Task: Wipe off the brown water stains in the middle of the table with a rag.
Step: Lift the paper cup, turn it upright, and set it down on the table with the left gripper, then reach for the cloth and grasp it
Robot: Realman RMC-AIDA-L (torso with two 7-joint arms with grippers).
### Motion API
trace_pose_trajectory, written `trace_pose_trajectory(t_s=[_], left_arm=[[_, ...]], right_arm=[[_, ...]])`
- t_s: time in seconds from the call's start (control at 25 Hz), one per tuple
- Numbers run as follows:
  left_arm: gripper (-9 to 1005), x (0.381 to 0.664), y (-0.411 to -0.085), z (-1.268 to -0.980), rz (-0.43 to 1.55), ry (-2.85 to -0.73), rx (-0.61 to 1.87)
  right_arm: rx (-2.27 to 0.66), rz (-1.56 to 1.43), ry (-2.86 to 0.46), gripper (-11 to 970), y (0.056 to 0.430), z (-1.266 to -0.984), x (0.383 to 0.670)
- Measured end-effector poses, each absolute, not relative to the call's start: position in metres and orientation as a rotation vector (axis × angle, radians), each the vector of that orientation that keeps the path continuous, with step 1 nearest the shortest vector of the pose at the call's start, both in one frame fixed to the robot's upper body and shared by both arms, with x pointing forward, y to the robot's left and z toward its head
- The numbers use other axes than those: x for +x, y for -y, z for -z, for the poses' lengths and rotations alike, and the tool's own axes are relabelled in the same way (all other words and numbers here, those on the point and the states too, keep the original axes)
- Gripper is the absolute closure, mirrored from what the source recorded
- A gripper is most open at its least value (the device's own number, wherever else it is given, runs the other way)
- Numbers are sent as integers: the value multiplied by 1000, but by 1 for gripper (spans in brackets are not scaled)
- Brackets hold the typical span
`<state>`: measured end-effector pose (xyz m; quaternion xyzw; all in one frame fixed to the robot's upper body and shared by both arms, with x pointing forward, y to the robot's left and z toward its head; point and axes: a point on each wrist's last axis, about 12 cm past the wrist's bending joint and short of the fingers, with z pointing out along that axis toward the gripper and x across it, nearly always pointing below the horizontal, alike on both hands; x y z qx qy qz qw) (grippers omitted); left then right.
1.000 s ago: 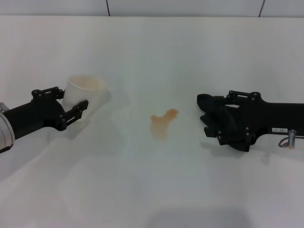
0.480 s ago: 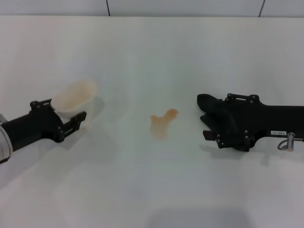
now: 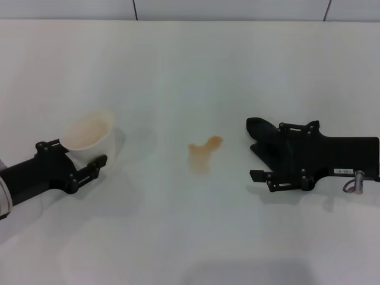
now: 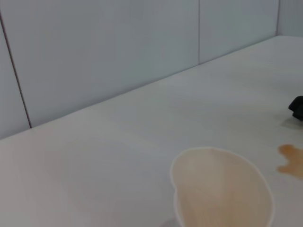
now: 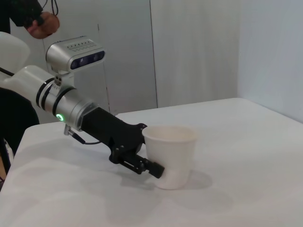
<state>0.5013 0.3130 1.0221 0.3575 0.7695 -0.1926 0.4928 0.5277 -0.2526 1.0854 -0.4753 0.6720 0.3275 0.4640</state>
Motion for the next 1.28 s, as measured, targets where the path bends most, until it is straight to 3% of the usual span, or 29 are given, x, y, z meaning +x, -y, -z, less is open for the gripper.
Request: trace_pose_trajectory(t_s=[0.36, 0.6, 0.84, 1.28], left_arm=[[348, 498, -316, -1022, 471, -1875, 861], [148, 485, -329, -1026, 453, -1882, 845], [108, 468, -341, -1031, 475, -1874, 809], [114, 466, -383, -1109, 510, -1613, 778]], right_arm=[[-1166, -803, -1653, 149, 253, -1085, 528], [-1167, -802, -1651, 153, 253, -1085, 528], [-1162, -822, -1649, 157, 252, -1084, 525], [-1086, -931, -1576, 163, 245, -1095, 521]])
